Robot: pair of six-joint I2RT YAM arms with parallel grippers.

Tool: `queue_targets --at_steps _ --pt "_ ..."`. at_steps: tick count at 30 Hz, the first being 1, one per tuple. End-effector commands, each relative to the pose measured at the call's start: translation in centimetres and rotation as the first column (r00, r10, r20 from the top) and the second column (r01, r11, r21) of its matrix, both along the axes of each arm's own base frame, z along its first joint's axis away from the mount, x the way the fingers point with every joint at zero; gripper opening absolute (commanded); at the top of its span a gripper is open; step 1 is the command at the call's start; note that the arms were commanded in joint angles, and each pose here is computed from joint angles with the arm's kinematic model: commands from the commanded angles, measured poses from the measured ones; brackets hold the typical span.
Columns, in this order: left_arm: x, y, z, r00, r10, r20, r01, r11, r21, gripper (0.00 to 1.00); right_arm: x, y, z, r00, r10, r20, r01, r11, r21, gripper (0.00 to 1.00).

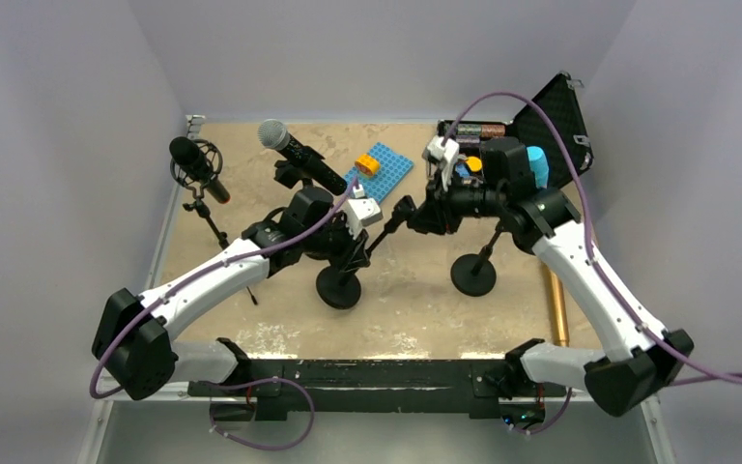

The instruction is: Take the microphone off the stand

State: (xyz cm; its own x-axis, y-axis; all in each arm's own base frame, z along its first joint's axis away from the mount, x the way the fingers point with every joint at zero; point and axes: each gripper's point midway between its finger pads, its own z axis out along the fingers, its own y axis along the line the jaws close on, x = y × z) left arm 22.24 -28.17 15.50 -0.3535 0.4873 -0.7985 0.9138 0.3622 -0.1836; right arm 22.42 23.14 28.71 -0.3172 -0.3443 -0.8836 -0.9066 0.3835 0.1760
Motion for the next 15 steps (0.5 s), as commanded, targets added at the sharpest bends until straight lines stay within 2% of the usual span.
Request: queue_targets --at_steps 1,5,8,10,12,14,15 --pt "4.2 1.7 1.9 0.886 0.452 -0.103 -0.457 0.889 -0.026 0.0 0.1 1.4 2.8 0.922 -0.195 -0.334 0.231 0.97 0.071 0.0" --pt "3.4 0.3 2.1 0.937 0.336 -0.099 -0.343 0.937 -0.067 0.02 0.3 2.2 3.6 0.956 -0.133 -0.262 0.166 0.98 0.109 0.0" --pt "1.5 -1.0 2.6 0.974 0.181 -0.138 -0.194 0.977 -0.087 0.33 -0.2 2.3 3.7 0.982 -0.036 -0.185 0.055 0.994 0.097 0.0" --pt "1.2 -0.9 2.9 0.977 0.169 -0.13 -0.181 0.979 -0.093 0.5 -1.0 2.3 4.3 0.996 0.074 -0.046 -0.069 0.993 0.093 0.0" --pt "0.5 -0.9 3.2 0.988 0.111 -0.108 -0.122 0.988 -0.099 0.57 -1.7 2.2 4.7 0.98 0.164 0.112 -0.175 0.98 0.093 0.0" --pt "-0.6 -1.0 3.6 0.994 0.025 -0.106 -0.036 0.993 -0.109 0.59 -3.0 2.0 4.9 0.927 0.265 0.267 -0.294 0.953 0.075 0.0" --pt "-1.4 -1.2 4.0 0.995 -0.06 -0.074 0.049 0.989 -0.138 0.59 -3.6 1.8 4.8 0.891 0.313 0.33 -0.347 0.937 0.049 0.0"
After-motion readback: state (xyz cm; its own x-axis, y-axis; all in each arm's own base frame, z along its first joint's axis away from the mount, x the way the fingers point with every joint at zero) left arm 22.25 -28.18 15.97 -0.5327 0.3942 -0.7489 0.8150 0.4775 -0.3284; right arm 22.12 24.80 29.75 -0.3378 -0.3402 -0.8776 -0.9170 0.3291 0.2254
